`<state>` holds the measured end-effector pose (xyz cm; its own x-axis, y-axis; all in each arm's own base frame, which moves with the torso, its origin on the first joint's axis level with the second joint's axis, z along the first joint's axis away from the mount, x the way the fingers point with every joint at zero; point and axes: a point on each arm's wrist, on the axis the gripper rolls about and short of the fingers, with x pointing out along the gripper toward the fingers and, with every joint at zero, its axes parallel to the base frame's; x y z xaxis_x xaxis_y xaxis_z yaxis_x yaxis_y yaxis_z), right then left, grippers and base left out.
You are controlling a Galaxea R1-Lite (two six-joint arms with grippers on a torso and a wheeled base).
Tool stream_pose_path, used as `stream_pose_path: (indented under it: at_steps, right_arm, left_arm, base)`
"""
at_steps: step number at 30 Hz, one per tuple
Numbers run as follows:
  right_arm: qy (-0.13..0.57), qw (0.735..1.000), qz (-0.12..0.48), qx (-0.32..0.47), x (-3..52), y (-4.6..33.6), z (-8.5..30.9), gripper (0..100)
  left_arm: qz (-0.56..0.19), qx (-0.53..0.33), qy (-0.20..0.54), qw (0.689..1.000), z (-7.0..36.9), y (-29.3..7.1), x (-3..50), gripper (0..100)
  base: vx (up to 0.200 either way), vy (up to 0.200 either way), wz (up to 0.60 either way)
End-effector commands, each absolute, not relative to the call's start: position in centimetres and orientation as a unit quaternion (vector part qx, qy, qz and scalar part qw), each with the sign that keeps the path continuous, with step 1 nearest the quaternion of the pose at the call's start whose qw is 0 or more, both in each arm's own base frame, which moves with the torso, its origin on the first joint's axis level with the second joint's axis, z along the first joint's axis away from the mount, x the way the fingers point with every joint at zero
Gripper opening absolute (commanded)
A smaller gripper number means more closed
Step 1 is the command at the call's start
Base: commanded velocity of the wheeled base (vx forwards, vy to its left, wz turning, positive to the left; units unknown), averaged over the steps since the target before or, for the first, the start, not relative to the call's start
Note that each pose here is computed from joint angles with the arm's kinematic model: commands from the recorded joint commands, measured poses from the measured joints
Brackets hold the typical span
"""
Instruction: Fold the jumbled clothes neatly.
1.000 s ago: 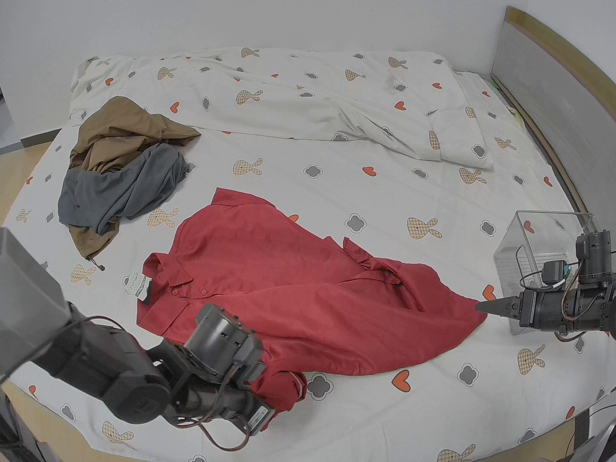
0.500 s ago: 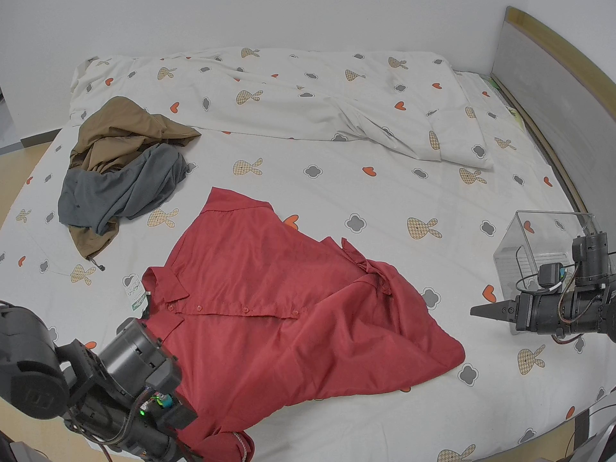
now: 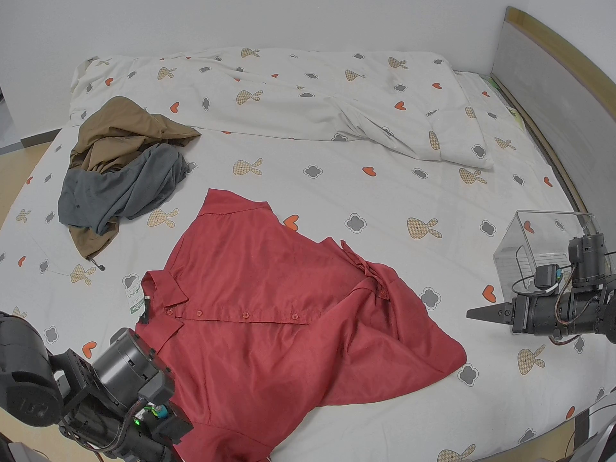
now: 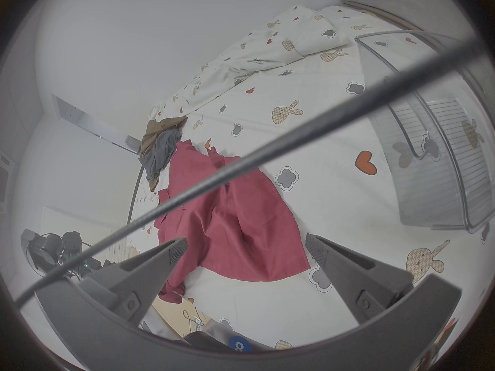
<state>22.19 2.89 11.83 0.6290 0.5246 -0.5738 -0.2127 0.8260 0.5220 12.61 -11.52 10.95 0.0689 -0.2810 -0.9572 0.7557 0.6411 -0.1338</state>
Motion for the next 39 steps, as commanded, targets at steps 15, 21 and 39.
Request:
stream_pose_path:
  at_steps: [15, 21, 39]
  right_arm:
    - [0.446, 0.830, 0.256, 0.218, 33.2, 10.5, 6.8, 100]
    - [0.432, 0.843, 0.235, 0.217, 37.4, 11.5, 5.2, 100]
    - [0.427, 0.856, 0.224, 0.188, 40.2, 11.0, 2.9, 0]
  left_arm:
    - [-0.388, -0.087, 0.483, 0.780, 12.3, -7.7, 25.4, 100]
    - [-0.366, -0.107, 0.498, 0.778, 10.4, -6.8, 27.3, 100]
    - [-0.347, -0.120, 0.522, 0.770, 7.9, -5.9, 28.8, 100]
  base:
    - [0.000, 0.000, 0.00]
    - [0.000, 0.000, 0.00]
    - [0.000, 0.000, 0.00]
